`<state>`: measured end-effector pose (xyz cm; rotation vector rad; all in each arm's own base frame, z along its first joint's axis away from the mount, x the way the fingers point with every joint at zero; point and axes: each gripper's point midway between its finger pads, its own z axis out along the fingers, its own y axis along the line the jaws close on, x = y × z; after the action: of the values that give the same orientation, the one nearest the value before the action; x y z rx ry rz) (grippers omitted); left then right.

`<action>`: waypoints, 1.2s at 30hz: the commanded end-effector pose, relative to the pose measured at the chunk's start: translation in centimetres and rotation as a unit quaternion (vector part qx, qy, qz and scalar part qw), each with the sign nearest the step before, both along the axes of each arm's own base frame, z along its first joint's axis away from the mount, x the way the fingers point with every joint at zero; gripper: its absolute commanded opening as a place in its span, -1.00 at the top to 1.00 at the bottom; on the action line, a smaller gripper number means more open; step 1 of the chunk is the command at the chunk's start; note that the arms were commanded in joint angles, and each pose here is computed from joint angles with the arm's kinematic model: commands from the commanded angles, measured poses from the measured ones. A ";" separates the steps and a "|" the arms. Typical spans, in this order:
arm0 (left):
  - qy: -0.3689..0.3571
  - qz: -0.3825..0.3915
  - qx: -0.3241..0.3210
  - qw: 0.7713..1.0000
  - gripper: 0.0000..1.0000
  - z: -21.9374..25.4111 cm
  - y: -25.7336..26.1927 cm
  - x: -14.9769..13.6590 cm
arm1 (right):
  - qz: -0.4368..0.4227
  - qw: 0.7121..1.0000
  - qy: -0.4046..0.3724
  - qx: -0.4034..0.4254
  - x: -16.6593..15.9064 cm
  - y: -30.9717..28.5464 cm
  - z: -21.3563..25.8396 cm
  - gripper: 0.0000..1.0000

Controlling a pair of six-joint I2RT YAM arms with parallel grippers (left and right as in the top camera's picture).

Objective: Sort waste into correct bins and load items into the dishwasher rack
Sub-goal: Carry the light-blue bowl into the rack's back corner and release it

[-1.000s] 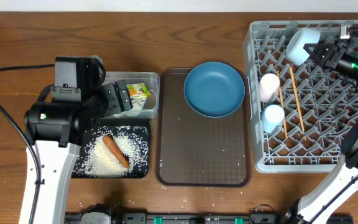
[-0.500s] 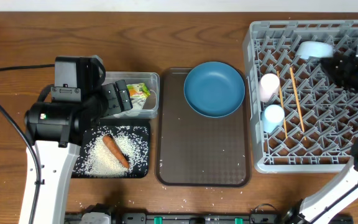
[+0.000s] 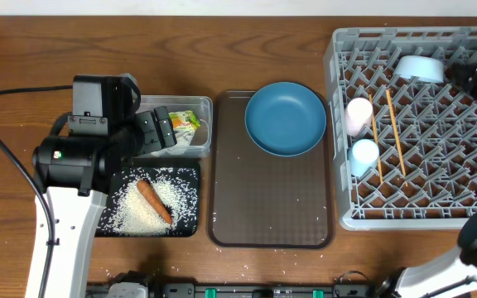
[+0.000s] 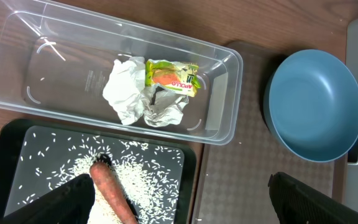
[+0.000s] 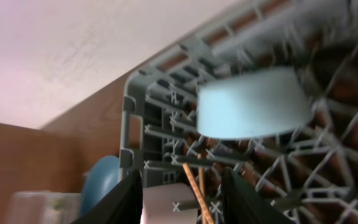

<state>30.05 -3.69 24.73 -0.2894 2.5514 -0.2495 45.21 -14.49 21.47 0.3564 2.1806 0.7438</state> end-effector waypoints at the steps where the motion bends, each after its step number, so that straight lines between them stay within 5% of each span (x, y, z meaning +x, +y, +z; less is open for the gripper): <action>1: 0.002 0.001 0.004 1.000 -0.84 -0.2 0.1 -0.1 | -0.006 0.993 -0.002 -0.117 0.9 0.1 0.2 0.23; 8: 0.002 0.001 0.004 1.000 -0.83 -0.2 0.1 -0.1 | -0.035 0.969 -0.004 -0.245 5.7 1.0 -1.8 0.08; 18: 0.002 0.001 0.004 1.000 -0.84 -0.2 0.1 -0.1 | -0.070 0.955 -0.034 -0.285 10.5 1.1 -4.6 -0.16; 31: 0.002 0.001 0.004 1.000 -0.83 -0.2 0.1 -0.1 | -0.006 0.975 0.075 -0.207 7.0 4.2 -10.0 -0.02; 36: 0.002 0.001 0.004 1.000 -0.84 -0.2 0.1 -0.1 | 0.024 0.981 0.082 -0.172 5.1 6.1 -8.0 0.10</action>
<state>30.04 -3.69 24.73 -0.2893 2.5518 -0.2499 50.64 -10.01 10.35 0.2355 2.4789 0.2835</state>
